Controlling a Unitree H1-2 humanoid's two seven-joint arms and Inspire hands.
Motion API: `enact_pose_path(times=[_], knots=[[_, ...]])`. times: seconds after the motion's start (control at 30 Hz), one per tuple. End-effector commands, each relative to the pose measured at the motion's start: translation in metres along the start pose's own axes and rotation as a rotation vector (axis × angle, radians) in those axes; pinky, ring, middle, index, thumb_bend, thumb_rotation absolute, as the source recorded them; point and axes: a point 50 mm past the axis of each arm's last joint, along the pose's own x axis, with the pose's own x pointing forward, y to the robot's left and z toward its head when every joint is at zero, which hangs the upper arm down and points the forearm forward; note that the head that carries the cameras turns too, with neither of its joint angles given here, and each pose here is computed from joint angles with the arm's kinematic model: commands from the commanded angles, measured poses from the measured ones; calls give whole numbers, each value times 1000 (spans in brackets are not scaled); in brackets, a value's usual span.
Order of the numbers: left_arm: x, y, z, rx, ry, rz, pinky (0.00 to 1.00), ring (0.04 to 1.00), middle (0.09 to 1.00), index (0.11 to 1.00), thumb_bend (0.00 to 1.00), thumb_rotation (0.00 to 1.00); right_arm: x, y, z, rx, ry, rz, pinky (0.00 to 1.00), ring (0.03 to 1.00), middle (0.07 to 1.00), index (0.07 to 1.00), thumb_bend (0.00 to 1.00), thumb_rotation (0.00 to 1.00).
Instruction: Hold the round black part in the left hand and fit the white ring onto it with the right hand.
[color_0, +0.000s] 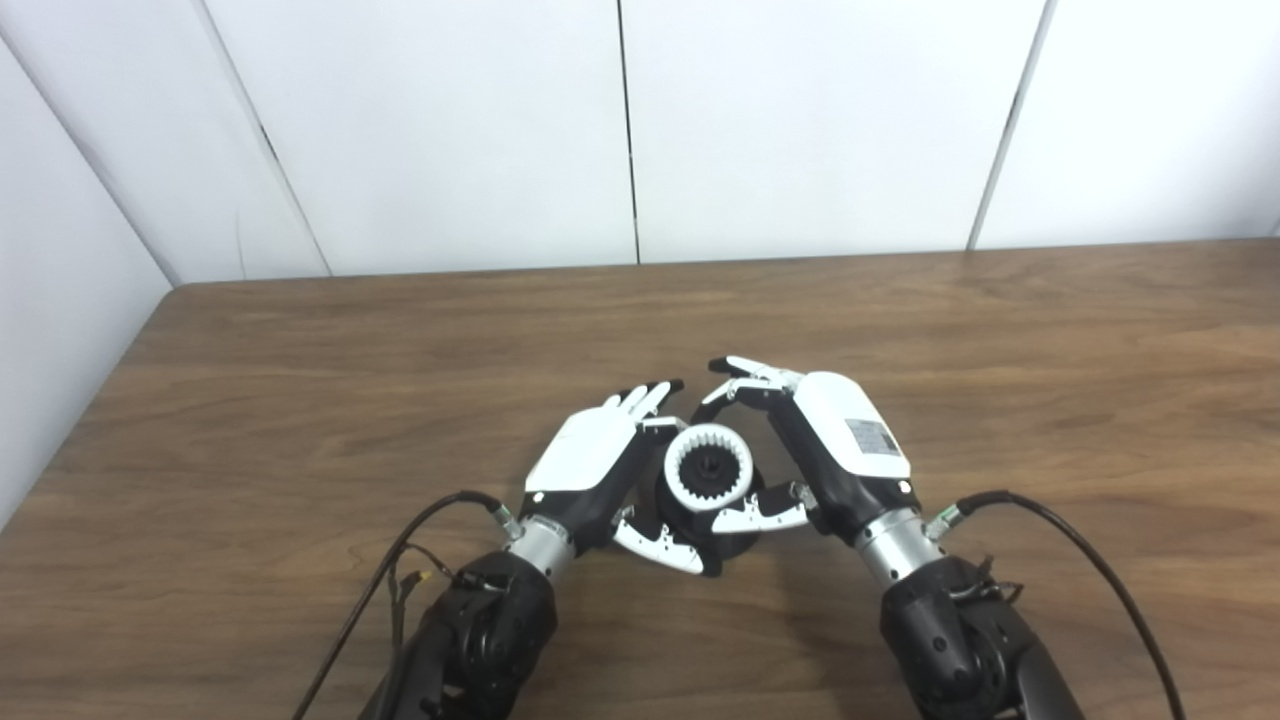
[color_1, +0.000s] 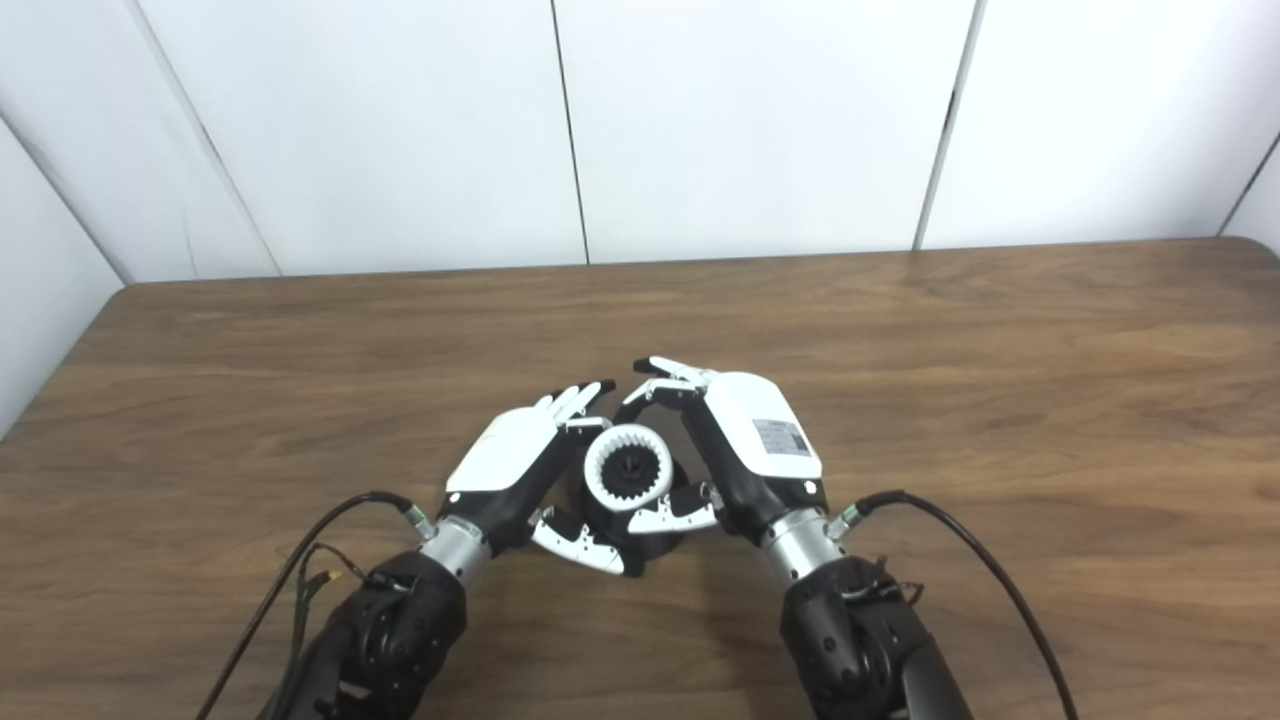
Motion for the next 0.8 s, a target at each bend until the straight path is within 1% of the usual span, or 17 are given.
enact_pose_path(times=[0.0, 0.23, 0.37, 0.4, 0.43, 0.53, 0.57, 0.6, 0.67, 0.7, 0.77], knots=[[3, 5, 13, 8, -51, 6, 1000, 1000, 1000, 616, 941, 292, 12, -5, 3, -36, -13, -19, 859, 837, 854, 495, 516, 163], [3, 3, 15, 14, -53, 11, 1000, 1000, 1000, 615, 946, 286, 14, -5, 0, -48, 4, 5, 868, 839, 859, 495, 516, 166], [3, 4, 15, 18, -53, 12, 994, 1000, 1000, 624, 946, 310, 14, -6, 0, -66, 16, 28, 850, 841, 870, 496, 516, 168], [3, 4, 15, 15, -54, 13, 998, 1000, 1000, 621, 945, 307, 13, -6, 0, -67, 18, 30, 843, 841, 871, 588, 672, 282], [3, 5, 15, 13, -54, 14, 999, 1000, 1000, 619, 943, 303, 13, -7, 0, -69, 19, 31, 841, 841, 872, 622, 729, 320], [3, 5, 14, 13, -58, 17, 1000, 1000, 1000, 614, 942, 306, 10, -9, -1, -81, 35, 62, 848, 852, 884, 700, 801, 421], [3, 6, 14, 12, -58, 18, 1000, 1000, 1000, 611, 947, 303, 10, -10, -2, -85, 41, 75, 873, 874, 906, 765, 851, 483], [3, 6, 14, 11, -58, 18, 1000, 1000, 1000, 611, 947, 300, 9, -10, -2, -86, 46, 83, 876, 878, 911, 786, 873, 501], [3, 7, 13, -1, -57, 16, 1000, 1000, 1000, 609, 951, 291, 7, -14, -4, -83, 71, 132, 923, 932, 963, 931, 961, 546], [3, 7, 12, -4, -57, 15, 1000, 1000, 1000, 609, 954, 299, 7, -16, -5, -83, 80, 151, 936, 952, 982, 965, 981, 554], [3, 9, 12, -5, -58, 14, 1000, 1000, 1000, 608, 962, 325, 5, -20, -7, -94, 95, 183, 940, 978, 997, 993, 998, 552]])
